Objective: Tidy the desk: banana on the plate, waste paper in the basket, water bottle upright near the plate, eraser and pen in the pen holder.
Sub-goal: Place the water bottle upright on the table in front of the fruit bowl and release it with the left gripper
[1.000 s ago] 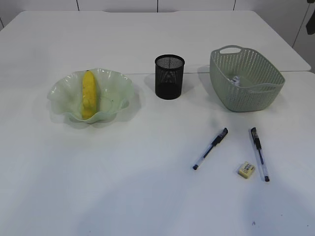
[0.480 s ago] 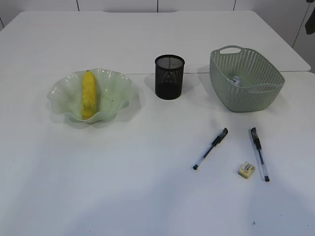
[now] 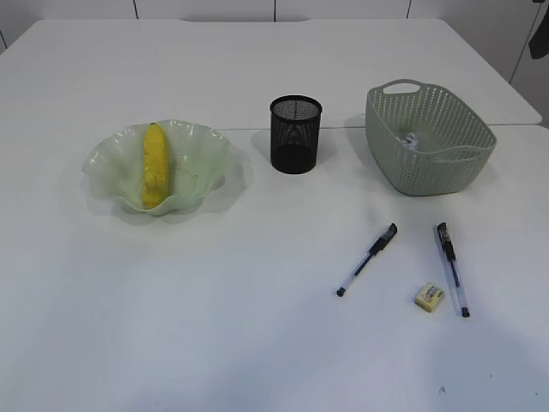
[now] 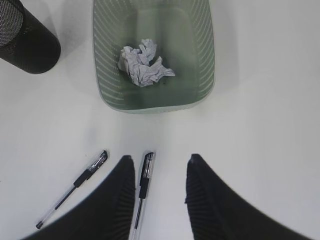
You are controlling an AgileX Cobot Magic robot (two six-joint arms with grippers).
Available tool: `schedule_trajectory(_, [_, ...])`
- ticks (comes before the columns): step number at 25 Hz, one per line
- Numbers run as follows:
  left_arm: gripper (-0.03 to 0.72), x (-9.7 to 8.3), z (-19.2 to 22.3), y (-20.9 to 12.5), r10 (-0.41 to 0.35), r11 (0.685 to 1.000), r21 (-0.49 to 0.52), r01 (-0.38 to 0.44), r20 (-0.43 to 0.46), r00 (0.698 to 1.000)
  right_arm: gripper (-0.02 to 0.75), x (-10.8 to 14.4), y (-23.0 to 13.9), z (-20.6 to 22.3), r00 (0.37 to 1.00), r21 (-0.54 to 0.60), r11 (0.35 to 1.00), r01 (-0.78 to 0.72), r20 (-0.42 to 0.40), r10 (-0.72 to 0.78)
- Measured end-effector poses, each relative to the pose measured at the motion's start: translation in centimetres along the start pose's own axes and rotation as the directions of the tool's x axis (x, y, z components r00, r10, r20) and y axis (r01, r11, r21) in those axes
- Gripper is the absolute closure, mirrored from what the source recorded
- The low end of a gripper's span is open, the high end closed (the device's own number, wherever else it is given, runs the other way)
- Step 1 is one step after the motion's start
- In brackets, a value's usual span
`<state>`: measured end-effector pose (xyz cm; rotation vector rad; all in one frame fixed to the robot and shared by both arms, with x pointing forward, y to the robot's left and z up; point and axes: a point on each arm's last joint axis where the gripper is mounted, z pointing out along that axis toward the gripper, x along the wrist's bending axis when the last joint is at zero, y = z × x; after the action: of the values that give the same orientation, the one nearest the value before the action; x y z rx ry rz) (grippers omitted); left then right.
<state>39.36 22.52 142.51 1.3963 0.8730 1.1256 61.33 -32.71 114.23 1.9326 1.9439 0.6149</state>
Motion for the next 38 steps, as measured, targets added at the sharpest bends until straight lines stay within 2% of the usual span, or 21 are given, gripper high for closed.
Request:
schedule_trajectory(5, [0.317, 0.7, -2.2, -0.7, 0.022, 1.0, 0.008, -0.022, -0.001, 1.0, 0.476, 0.0, 0.0, 0.0, 1.0, 0.0, 1.0, 0.0, 0.0, 0.0])
schedule_trajectory(9, [0.317, 1.0, -4.0, -1.7, 0.037, 0.999, -0.037, -0.036, 0.01, 0.999, 0.476, 0.0, 0.0, 0.0, 1.0, -0.002, 1.0, -0.001, -0.002, 0.001])
schedule_trajectory(13, [0.317, 1.3, -5.7, -3.7, 0.028, 0.997, -0.072, -0.028, 0.001, 1.0, 0.476, 0.0, 0.0, 0.0, 1.0, -0.002, 1.0, -0.002, -0.004, 0.002])
schedule_trajectory(17, [0.317, 1.4, -6.8, -6.2, 0.026, 0.998, -0.061, -0.027, -0.022, 0.999, 0.477, 0.1, 0.0, 0.0, 1.0, -0.003, 1.0, -0.003, -0.006, 0.003])
schedule_trajectory(22, [0.317, 1.4, -7.4, -8.9, 0.011, 1.0, -0.017, -0.012, -0.043, 0.999, 0.477, 0.1, 0.0, 0.0, 1.0, -0.004, 1.0, -0.006, -0.014, 0.006])
schedule_trajectory(38, [0.317, 0.5, -6.6, -14.3, -0.014, 0.999, 0.048, 0.017, -0.063, 0.998, 0.475, 0.2, -0.2, 0.0, 1.0, 0.022, 1.0, -0.003, -0.019, 0.003])
